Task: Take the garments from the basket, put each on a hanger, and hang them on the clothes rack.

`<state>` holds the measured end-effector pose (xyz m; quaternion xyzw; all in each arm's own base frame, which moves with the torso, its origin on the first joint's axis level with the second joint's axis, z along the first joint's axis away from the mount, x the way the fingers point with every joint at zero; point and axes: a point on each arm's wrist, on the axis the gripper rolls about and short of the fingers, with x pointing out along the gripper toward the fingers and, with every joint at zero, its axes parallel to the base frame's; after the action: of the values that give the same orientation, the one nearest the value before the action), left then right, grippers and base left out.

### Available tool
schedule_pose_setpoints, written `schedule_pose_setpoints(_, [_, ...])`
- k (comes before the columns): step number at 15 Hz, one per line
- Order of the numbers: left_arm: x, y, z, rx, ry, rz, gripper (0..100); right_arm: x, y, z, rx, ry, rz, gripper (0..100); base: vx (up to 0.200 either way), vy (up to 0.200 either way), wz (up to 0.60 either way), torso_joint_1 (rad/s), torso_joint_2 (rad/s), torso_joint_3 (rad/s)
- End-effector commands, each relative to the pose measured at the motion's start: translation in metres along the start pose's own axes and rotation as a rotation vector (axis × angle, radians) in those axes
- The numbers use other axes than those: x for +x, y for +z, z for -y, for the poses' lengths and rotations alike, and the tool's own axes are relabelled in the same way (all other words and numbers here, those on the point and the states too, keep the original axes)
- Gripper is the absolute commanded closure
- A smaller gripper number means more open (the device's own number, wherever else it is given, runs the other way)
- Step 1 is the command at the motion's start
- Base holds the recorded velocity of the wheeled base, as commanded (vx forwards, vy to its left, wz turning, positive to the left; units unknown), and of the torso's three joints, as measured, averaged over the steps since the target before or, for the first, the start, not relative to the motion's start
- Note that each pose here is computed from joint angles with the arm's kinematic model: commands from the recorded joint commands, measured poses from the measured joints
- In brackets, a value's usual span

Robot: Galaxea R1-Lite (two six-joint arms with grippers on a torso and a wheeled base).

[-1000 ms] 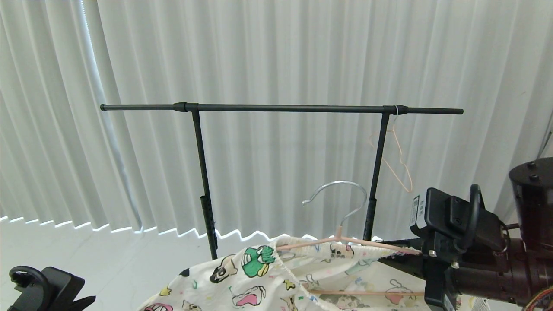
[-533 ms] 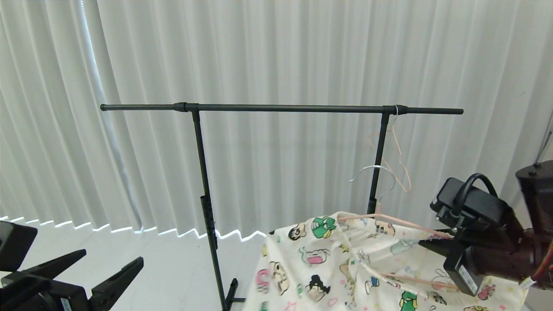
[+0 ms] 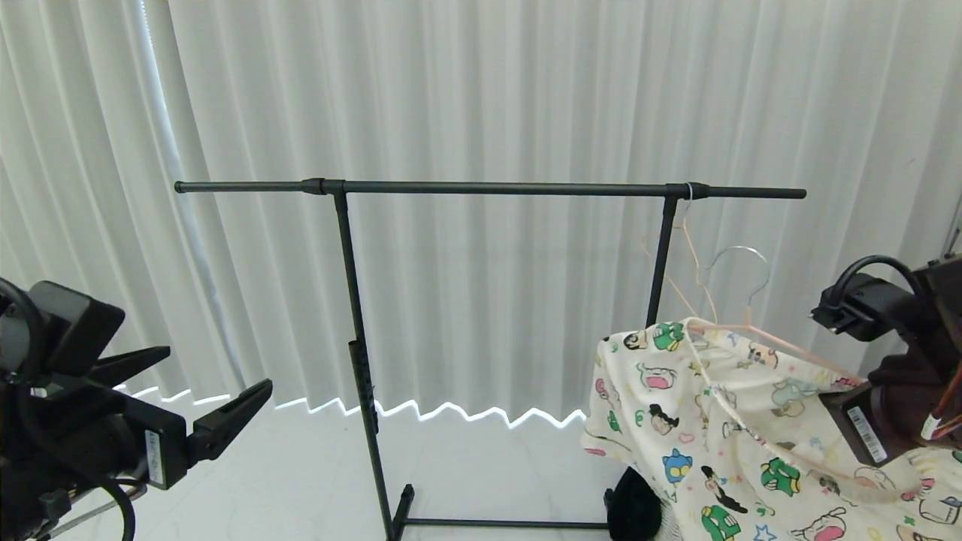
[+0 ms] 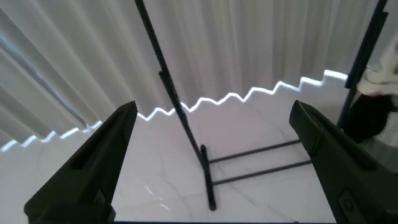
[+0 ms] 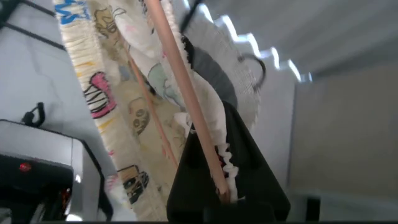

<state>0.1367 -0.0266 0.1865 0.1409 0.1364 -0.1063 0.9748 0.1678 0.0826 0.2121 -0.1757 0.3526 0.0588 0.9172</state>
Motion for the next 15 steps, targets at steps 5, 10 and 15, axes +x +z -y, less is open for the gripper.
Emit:
schedule_pose_setpoints(5, [0.010, 0.008, 0.006, 0.074, -0.045, -0.001, 0, 0.022, 0.027, -0.008, 0.258, -0.086, -0.024, 100, 0.000, 0.000, 0.00, 0.000, 0.00, 0.000])
schedule_pose_setpoints(10, [0.013, 0.007, 0.007, 0.074, -0.055, -0.013, 0, 0.028, 0.038, -0.015, 0.264, -0.083, 0.040, 100, 0.080, 0.000, 0.00, 0.000, 0.00, 0.001])
schedule_pose_setpoints(15, [0.013, 0.006, 0.007, 0.074, -0.055, -0.013, 0, 0.025, 0.039, -0.021, 0.248, -0.064, 0.048, 100, 0.200, 0.000, 0.00, -0.001, 0.00, 0.001])
